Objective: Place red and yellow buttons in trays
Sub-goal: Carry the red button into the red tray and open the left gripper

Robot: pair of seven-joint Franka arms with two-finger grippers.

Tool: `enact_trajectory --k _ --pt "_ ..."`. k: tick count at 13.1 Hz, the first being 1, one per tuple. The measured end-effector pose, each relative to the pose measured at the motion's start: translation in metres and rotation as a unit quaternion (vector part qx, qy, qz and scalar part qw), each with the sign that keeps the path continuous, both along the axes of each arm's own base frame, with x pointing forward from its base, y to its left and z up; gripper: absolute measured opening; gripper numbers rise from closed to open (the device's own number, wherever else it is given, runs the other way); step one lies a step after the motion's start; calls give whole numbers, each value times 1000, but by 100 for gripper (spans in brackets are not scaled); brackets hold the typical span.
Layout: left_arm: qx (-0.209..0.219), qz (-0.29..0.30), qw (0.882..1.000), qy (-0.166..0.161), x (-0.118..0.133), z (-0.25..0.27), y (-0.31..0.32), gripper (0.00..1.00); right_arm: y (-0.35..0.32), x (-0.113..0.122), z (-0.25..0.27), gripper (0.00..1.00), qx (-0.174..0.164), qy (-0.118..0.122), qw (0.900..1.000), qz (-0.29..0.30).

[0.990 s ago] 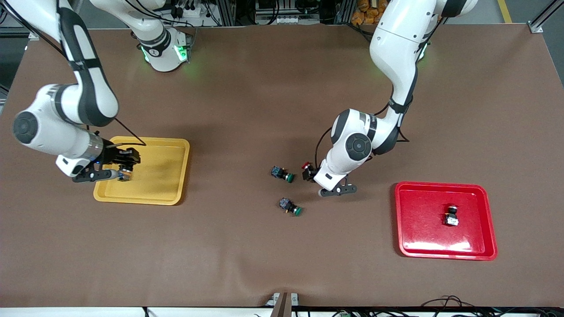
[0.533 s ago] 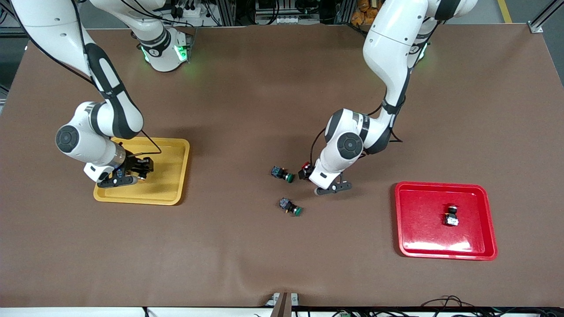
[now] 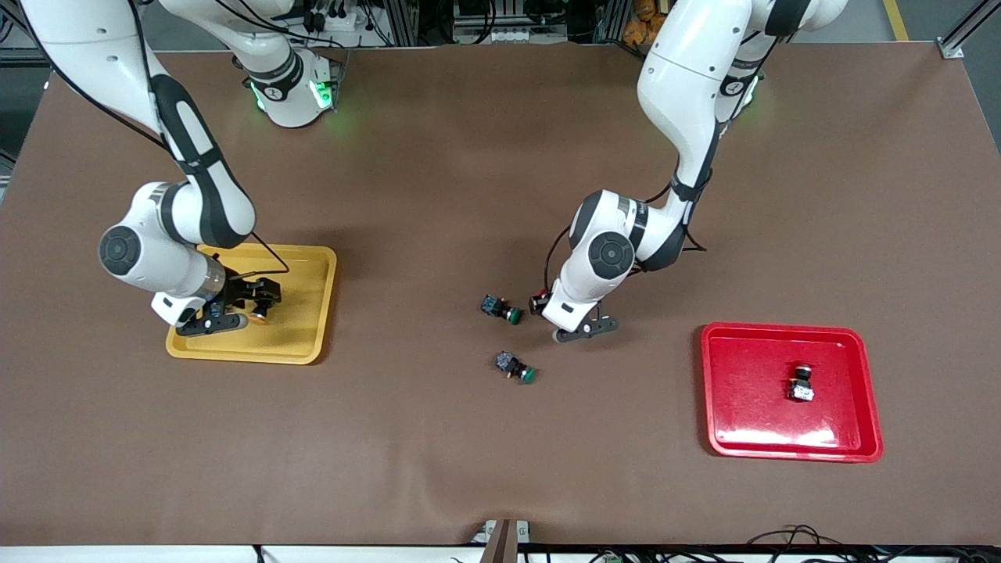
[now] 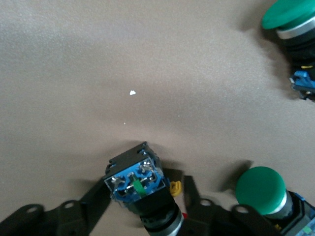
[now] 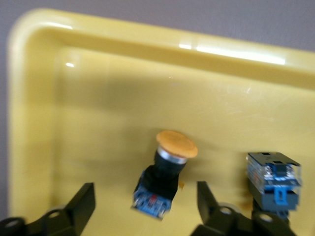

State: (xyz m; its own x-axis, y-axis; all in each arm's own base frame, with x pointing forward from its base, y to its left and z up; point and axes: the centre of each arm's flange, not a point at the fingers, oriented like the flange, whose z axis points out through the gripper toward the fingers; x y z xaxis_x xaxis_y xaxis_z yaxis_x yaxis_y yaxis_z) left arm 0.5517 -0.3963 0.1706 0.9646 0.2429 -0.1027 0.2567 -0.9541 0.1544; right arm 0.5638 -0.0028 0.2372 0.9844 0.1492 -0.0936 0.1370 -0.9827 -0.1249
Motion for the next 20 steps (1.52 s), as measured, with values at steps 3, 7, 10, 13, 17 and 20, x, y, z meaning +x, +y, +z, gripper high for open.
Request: enact_trajectory --k 3,7,10,13,17,20 --pt "8 -5 1000 3 4 4 4 48 4 34 112 100 19 14 1000 17" --pt "53 -39 998 23 31 84 22 48 4 56 254 100 13 11 1000 22" --pt "88 -66 994 11 48 172 65 48 2 56 299 100 -21 8 1000 12" --pt "109 -133 985 -10 62 227 121 48 -8 56 310 100 -28 1 1000 9" --pt "102 -248 963 -23 97 247 234 48 -21 56 317 100 -28 -6 1000 6" --pt "97 -322 941 -42 115 238 303 48 -19 49 334 100 -28 -18 999 8"
